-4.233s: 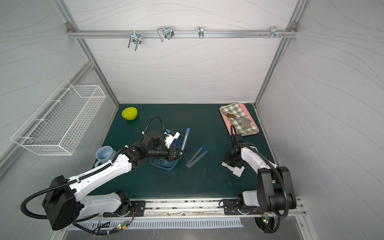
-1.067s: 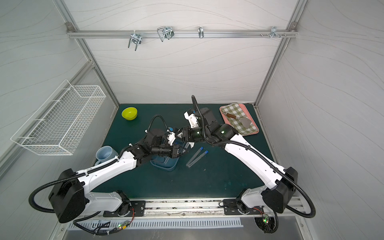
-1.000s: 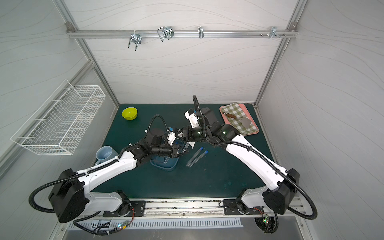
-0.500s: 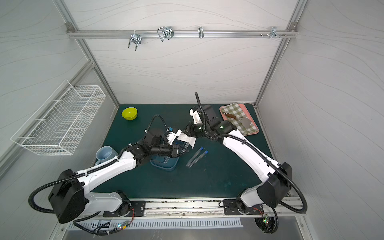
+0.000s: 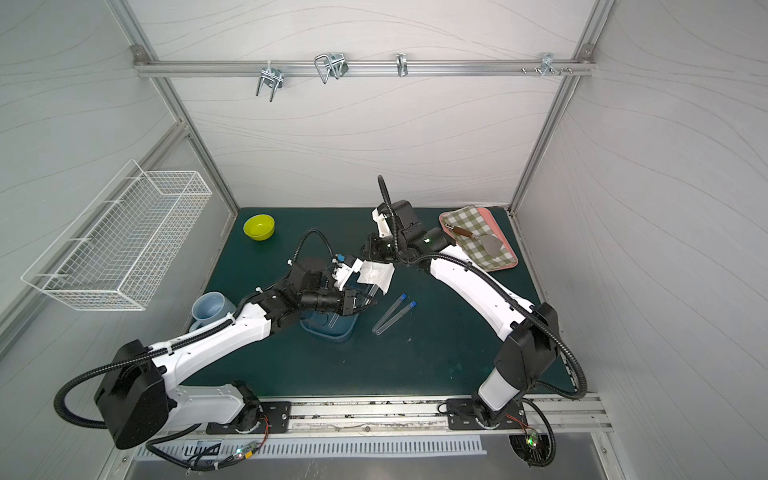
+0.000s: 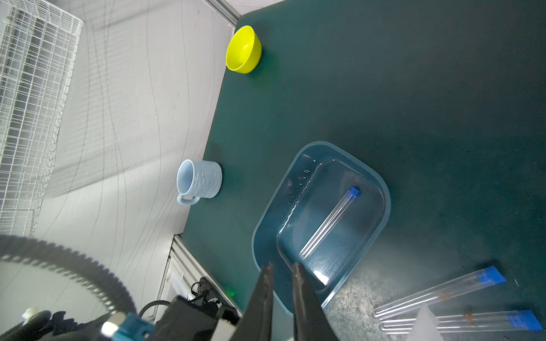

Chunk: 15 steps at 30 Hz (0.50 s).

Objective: Wipe the exteriors of test tubes
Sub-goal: Wipe the dirt from the test tube.

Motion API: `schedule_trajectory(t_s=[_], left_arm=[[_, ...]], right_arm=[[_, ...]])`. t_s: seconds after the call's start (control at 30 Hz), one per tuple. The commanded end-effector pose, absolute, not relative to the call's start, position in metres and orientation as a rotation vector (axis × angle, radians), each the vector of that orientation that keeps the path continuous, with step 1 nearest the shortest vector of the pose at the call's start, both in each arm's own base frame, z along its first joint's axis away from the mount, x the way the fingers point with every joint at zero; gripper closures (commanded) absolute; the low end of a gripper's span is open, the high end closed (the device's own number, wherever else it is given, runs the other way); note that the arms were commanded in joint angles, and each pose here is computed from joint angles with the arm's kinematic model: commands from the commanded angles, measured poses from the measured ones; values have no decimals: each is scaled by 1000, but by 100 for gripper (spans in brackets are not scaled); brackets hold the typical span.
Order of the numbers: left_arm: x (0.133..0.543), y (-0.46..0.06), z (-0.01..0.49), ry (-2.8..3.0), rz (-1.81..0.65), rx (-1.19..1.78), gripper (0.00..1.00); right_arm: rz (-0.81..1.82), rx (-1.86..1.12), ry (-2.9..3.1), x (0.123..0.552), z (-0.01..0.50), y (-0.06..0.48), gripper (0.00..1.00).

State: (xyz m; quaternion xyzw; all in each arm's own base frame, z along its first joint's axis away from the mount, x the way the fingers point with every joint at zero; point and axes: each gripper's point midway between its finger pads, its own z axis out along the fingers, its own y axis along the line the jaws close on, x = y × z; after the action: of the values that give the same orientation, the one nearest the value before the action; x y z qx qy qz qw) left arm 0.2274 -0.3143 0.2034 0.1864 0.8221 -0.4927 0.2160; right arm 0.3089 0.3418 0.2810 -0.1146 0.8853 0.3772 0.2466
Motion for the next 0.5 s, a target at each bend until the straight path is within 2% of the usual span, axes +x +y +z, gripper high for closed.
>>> schedule_trajectory(t_s=[0.0, 0.27, 0.47], left_arm=[[226, -316, 213, 2240, -1386, 535, 89], [229, -318, 208, 2259, -1384, 521, 90], [230, -316, 206, 2266, -1368, 514, 90]], right_arm=[[1017, -320, 2382, 304, 298, 333, 80], [1028, -316, 2297, 284, 340, 310, 68], [1022, -327, 2340, 261, 337, 294, 68]])
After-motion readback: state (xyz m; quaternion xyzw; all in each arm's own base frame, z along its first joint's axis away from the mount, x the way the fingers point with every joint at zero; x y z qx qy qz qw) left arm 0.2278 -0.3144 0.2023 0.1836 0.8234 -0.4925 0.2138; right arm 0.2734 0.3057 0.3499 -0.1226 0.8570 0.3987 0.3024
